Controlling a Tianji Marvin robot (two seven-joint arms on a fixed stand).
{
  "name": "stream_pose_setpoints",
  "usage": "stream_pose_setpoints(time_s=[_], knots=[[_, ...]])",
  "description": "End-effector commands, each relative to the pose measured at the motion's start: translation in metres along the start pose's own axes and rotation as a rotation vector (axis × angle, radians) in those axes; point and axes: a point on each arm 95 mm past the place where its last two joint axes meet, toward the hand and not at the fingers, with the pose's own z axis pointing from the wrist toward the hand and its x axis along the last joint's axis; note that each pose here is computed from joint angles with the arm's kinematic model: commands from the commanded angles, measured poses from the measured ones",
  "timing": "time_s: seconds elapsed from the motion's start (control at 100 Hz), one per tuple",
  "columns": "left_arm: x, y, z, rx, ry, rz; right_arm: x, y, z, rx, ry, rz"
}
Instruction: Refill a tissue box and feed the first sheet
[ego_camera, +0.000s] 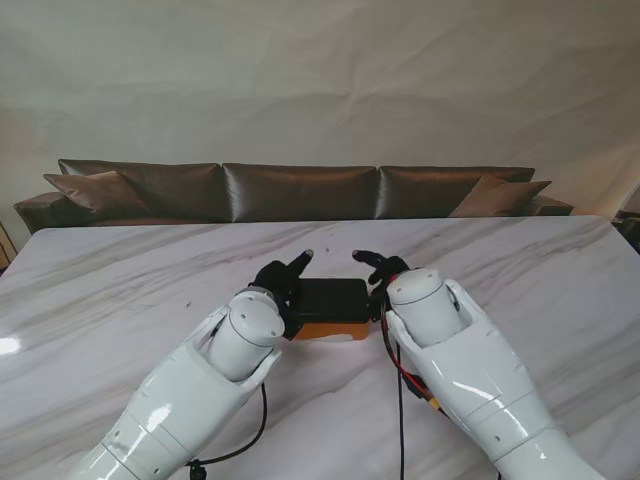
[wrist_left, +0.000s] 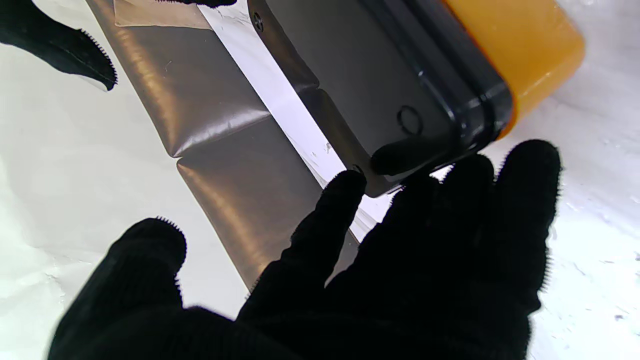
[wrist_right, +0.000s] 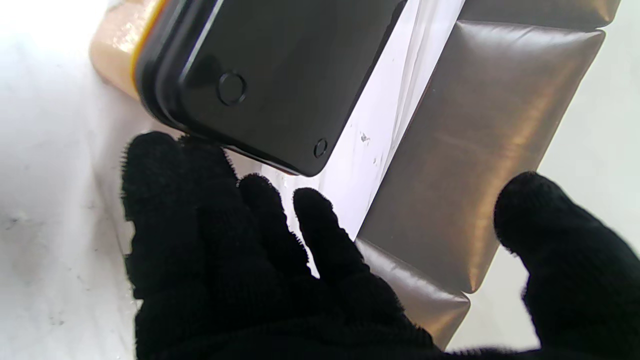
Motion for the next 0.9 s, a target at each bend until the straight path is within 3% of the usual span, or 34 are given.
stream_pose_setpoints(time_s=[0.0, 0.31, 0.89], knots=[[0.009, 0.009, -0.007, -0.035, 0.016, -0.016, 0.009, -0.012, -0.002, 0.043, 0.025, 0.01], [0.0, 0.009, 0.003, -0.032, -0.001, -0.007, 0.01, -0.01, 0.001, 0.041, 0.023, 0.008], [-0.007, 0.007, 0.004, 0.0, -0.023, 0.035, 0.003, 0.001, 0.006, 0.007, 0.003, 0.005]])
